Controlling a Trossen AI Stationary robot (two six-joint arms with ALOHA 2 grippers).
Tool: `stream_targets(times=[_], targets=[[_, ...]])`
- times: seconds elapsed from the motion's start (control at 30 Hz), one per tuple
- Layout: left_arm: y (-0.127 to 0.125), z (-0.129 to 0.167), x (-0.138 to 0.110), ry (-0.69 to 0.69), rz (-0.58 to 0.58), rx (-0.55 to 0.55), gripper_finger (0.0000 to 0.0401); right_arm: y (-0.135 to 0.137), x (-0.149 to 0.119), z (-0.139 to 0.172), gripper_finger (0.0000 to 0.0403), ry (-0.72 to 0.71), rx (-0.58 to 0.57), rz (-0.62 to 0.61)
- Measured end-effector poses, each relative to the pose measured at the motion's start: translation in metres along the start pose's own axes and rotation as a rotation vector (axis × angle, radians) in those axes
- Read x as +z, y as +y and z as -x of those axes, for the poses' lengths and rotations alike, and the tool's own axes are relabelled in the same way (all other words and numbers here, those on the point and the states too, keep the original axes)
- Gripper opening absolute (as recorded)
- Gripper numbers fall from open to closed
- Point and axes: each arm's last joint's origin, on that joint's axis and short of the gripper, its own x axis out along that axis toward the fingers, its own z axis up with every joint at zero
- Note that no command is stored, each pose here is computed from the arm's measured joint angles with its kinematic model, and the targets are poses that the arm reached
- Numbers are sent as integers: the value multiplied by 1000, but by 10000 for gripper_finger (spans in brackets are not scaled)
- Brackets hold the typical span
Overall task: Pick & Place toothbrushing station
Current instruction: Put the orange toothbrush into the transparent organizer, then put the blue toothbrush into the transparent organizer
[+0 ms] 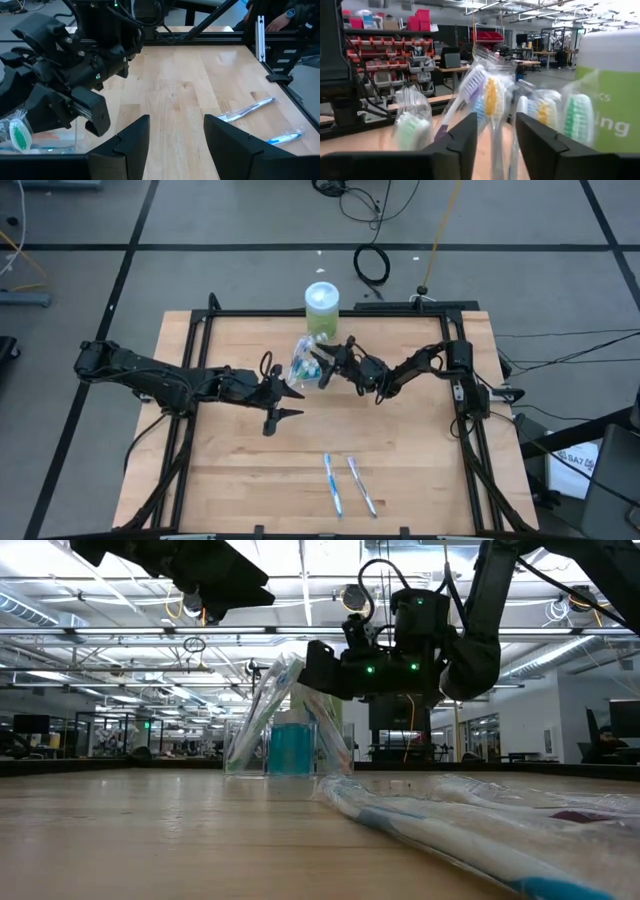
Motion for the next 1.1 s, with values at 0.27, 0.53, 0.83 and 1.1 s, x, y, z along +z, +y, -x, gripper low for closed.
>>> stream_targets(times=[0.27,0.53,0.83,1.1], targets=[[0,0,-1,8,23,0,191,2,25,0,184,-32,5,59],[-4,0,-2,23,24,-13,191,12,67,9,195,37,-3,108],[-10,1,-3,24,13,-37,191,34,113,52,186,290,10,166],[-11,1,-3,23,11,-39,191,73,105,104,185,559,149,93]])
